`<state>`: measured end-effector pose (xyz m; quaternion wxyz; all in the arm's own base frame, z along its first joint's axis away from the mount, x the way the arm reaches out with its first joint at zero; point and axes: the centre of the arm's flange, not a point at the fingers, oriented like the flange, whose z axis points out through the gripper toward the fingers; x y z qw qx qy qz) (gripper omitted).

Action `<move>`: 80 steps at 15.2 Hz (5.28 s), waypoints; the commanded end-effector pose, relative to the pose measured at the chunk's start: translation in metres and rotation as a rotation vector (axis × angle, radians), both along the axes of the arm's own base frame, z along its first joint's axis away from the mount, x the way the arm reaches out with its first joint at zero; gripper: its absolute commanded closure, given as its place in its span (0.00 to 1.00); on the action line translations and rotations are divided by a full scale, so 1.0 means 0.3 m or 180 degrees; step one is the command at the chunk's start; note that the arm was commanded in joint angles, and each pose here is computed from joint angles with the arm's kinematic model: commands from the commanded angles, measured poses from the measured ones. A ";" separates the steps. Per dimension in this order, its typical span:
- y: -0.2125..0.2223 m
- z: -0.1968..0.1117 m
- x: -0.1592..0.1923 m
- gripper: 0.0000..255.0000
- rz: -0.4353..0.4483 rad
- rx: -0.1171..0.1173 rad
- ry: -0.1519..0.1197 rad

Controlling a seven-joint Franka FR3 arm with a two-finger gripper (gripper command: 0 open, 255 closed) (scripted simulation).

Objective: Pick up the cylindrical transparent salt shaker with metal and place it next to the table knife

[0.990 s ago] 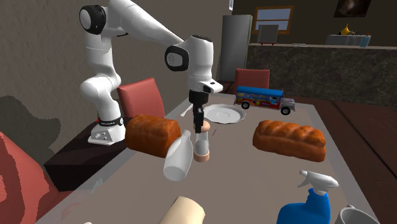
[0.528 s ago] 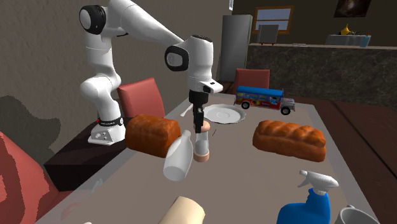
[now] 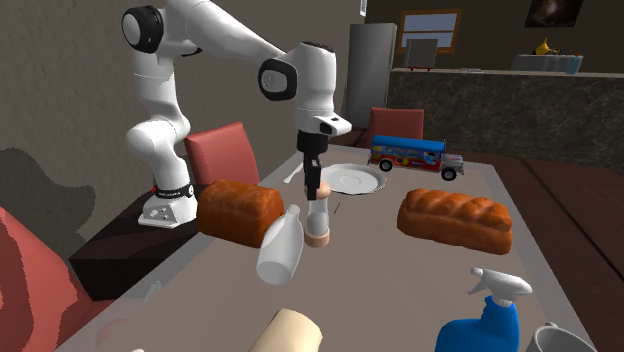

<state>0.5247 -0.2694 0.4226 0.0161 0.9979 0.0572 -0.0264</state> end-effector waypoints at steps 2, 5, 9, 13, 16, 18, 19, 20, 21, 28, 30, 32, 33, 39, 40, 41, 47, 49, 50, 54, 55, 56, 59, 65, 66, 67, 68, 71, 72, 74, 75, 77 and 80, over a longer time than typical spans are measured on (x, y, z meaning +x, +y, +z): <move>-0.001 0.053 -0.003 1.00 0.0000 0.0000 0.0001; -0.001 0.105 -0.003 1.00 0.0000 0.0000 0.0001; -0.001 0.176 -0.003 1.00 0.0000 0.0000 0.0001; -0.001 0.246 -0.003 1.00 0.0000 0.0000 0.0001; -0.001 0.299 -0.003 1.00 0.0000 0.0000 0.0001; -0.001 0.334 -0.003 1.00 0.0000 0.0000 0.0001; -0.001 0.352 -0.003 1.00 0.0000 0.0000 0.0001; -0.001 0.369 -0.003 1.00 0.0000 0.0000 0.0001; -0.001 0.387 -0.003 1.00 0.0000 0.0000 0.0001; -0.001 0.510 -0.003 1.00 0.0000 0.0000 0.0001; -0.001 0.545 -0.003 1.00 0.0000 0.0000 0.0001; -0.001 0.581 -0.003 1.00 0.0000 0.0000 0.0001; -0.001 0.598 -0.003 1.00 0.0000 0.0000 0.0001; -0.001 0.704 -0.003 1.00 0.0000 0.0000 0.0001; -0.001 0.721 -0.003 1.00 0.0000 0.0000 0.0001; -0.001 0.739 -0.003 1.00 0.0000 0.0000 0.0001; 0.121 0.785 -0.054 1.00 0.0000 0.0000 0.0001; 0.202 0.785 -0.089 1.00 0.0000 0.0000 0.0001; 0.242 0.785 -0.106 1.00 0.0000 0.0000 0.0001; 0.405 0.786 -0.174 1.00 0.0000 0.0000 0.0001; 0.445 0.786 -0.191 1.00 0.0000 0.0000 0.0001; 0.486 0.786 -0.208 1.00 0.0000 0.0000 0.0001; 0.607 0.787 -0.259 1.00 0.0000 0.0000 0.0001; 0.851 0.788 -0.362 1.00 0.0000 0.0000 0.0001; 0.891 0.788 -0.379 1.00 0.0000 0.0000 0.0001; 0.932 0.788 -0.396 1.00 0.0000 0.0000 0.0001; 0.972 0.789 -0.413 1.00 0.0000 0.0000 0.0001; 1.094 0.789 -0.464 1.00 0.0000 0.0000 0.0001; 1.134 0.789 -0.481 1.00 0.0000 0.0000 0.0001; 1.215 0.790 -0.515 1.00 0.0000 0.0000 0.0001; 1.256 0.790 -0.532 1.00 0.0000 0.0000 0.0001; 1.337 0.790 -0.566 1.00 0.0000 0.0000 0.0001; 1.420 0.773 -0.601 1.00 0.0000 0.0000 0.0001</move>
